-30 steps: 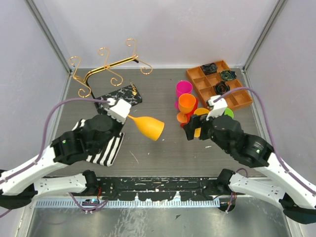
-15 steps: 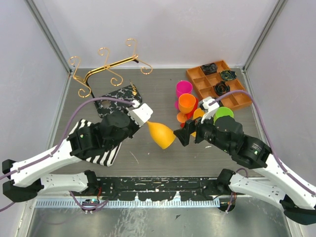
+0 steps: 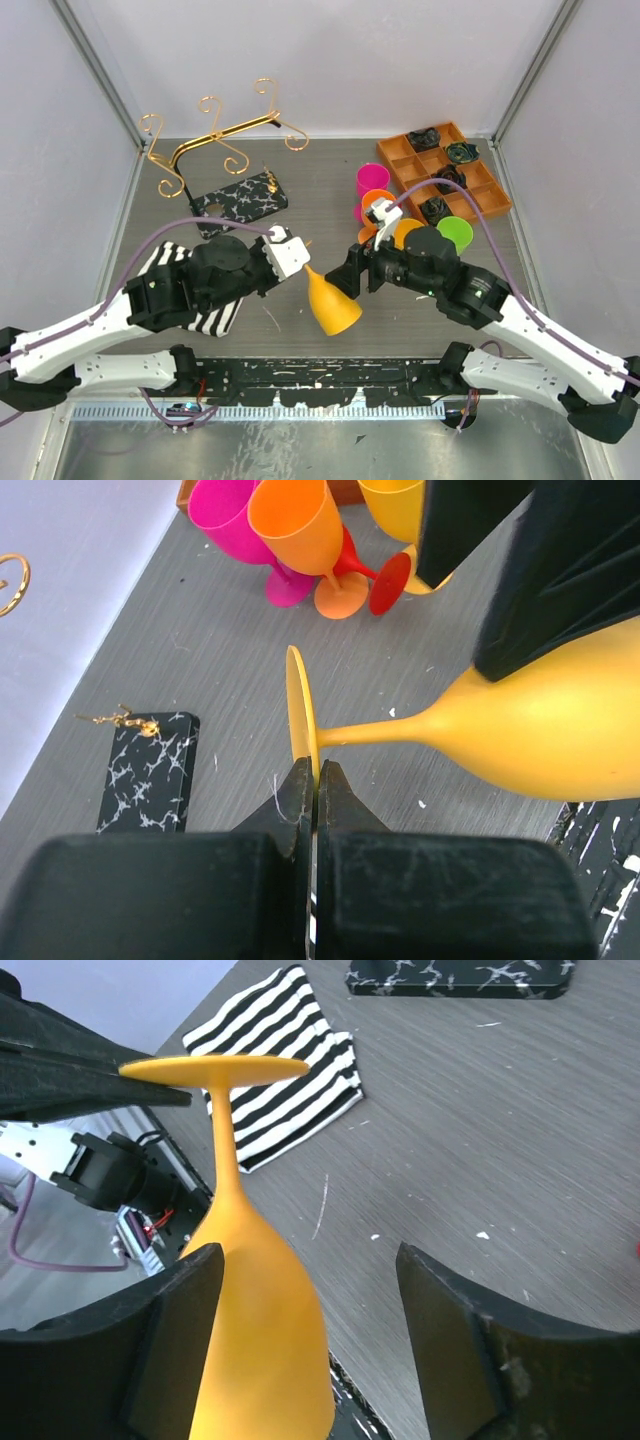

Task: Place the wine glass upside down on the wine glass rack
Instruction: Turn the wine glass upside down at the wine rack.

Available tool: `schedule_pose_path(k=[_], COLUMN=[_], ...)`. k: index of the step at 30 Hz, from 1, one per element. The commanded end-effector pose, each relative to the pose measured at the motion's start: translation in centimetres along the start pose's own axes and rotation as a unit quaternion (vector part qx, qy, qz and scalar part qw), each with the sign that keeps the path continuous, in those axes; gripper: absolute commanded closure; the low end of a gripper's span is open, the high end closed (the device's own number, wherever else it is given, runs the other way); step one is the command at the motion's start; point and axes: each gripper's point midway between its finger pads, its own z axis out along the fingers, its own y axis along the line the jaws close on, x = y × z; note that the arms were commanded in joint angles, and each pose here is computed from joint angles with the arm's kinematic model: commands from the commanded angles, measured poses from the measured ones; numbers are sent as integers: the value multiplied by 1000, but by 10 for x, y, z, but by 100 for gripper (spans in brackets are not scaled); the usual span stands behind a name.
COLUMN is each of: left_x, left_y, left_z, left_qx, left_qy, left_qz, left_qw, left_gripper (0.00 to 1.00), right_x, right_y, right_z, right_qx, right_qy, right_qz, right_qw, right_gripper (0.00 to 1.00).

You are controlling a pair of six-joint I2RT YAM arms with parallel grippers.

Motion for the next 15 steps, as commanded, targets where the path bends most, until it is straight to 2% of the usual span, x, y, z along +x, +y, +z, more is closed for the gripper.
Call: schedule_pose_path(k=[1, 3, 7, 15], left_x=[-7, -8, -9, -5], left_y=[-7, -6, -9, -8], left_z=[-2, -3, -4, -4], left_qx=[22, 22, 29, 25], left_qy=[-33, -41, -54, -50], left_qz=[25, 28, 28, 30], left_qw=[999, 999, 998, 998], left_gripper=[100, 100, 100, 100], right_x=[-21, -20, -23, -26], right_y=[29, 33, 37, 55], right_z=[11, 14, 18, 27], right_qx=[-66, -75, -81, -126], right_qy=[-26, -19, -15, -12], right_qz=[16, 20, 33, 63], right_qw=[997, 997, 996, 990], right_gripper=[28, 35, 41, 40])
